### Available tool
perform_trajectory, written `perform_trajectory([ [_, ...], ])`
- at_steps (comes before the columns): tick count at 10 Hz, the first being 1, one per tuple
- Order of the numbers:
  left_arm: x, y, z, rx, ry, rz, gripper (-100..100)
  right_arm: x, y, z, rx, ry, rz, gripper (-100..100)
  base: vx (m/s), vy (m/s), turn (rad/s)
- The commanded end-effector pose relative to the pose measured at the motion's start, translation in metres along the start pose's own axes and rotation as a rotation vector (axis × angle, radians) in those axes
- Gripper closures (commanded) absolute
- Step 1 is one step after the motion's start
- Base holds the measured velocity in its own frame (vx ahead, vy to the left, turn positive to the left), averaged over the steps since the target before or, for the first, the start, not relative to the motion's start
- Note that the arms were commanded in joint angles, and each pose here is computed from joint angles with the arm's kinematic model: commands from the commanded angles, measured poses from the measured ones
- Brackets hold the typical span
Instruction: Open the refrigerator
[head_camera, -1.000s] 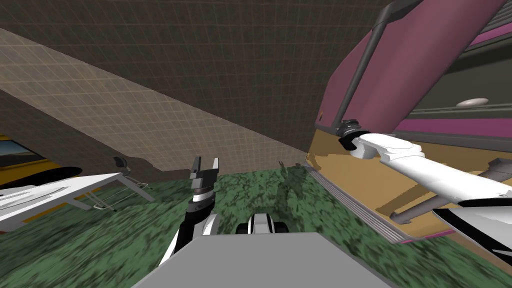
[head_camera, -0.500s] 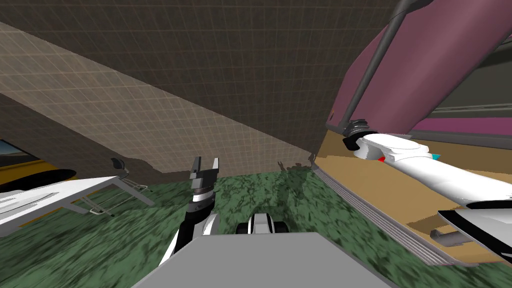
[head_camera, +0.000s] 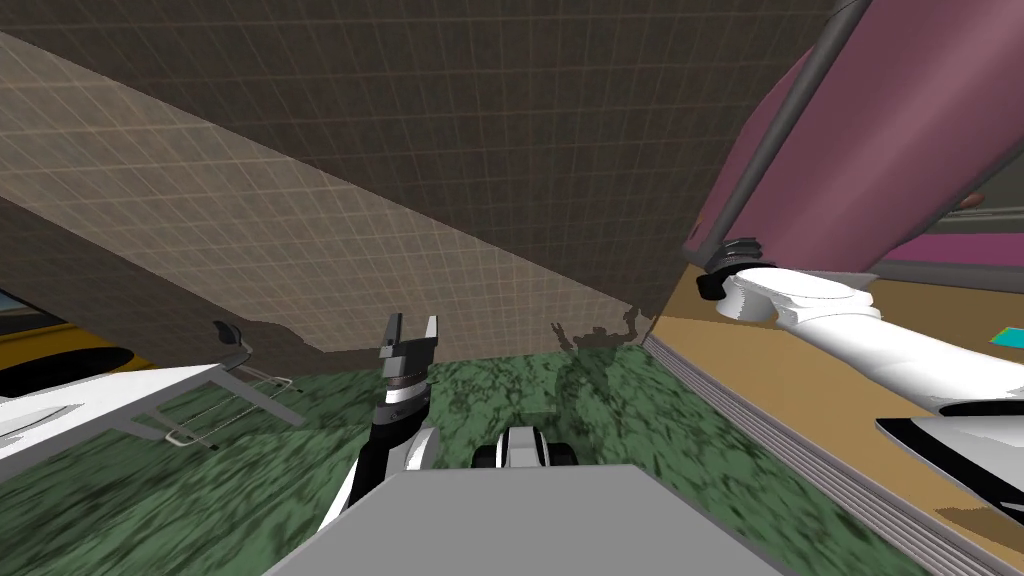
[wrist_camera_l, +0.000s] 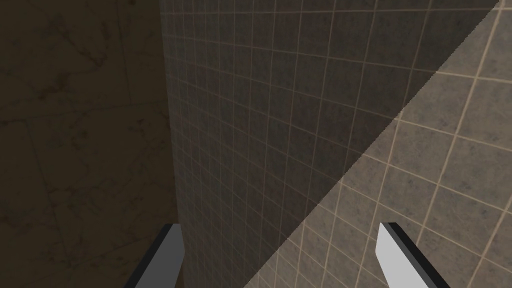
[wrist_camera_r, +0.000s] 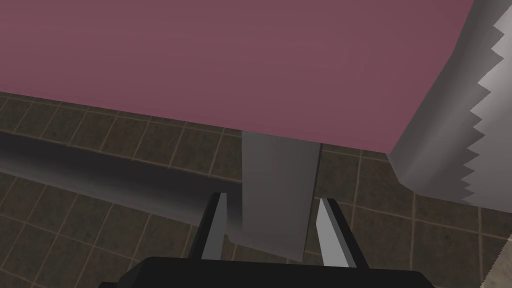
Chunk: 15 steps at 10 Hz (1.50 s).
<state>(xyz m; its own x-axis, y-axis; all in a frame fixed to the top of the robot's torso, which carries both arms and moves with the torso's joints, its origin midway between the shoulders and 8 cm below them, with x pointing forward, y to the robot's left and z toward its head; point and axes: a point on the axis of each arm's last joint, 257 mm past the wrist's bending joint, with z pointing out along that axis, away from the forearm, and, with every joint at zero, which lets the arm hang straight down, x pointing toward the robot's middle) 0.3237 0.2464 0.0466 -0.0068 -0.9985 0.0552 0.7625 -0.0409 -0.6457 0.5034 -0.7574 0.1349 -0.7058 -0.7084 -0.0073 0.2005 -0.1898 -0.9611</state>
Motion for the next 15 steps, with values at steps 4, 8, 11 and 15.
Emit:
perform_trajectory([
  [4, 0.000, 0.000, 0.000, 0.000, 0.000, 0.000, 0, 0.053, -0.007, 0.003, 0.010, 0.142, -0.038, 100, 0.260, 0.202, 0.027],
  [8, 0.000, 0.000, 0.000, 0.000, 0.000, 0.000, 0, 0.074, -0.005, 0.002, 0.010, 0.203, -0.054, 100, 0.179, 0.081, 0.026],
  [11, 0.000, 0.000, 0.000, 0.000, 0.000, 0.000, 0, 0.086, -0.011, 0.007, -0.004, 0.218, -0.065, -100, 0.111, 0.058, 0.040],
  [15, 0.000, 0.000, 0.000, 0.000, 0.000, 0.000, 0, 0.104, -0.039, 0.015, -0.002, 0.229, -0.069, -100, -0.020, 0.017, 0.029],
])
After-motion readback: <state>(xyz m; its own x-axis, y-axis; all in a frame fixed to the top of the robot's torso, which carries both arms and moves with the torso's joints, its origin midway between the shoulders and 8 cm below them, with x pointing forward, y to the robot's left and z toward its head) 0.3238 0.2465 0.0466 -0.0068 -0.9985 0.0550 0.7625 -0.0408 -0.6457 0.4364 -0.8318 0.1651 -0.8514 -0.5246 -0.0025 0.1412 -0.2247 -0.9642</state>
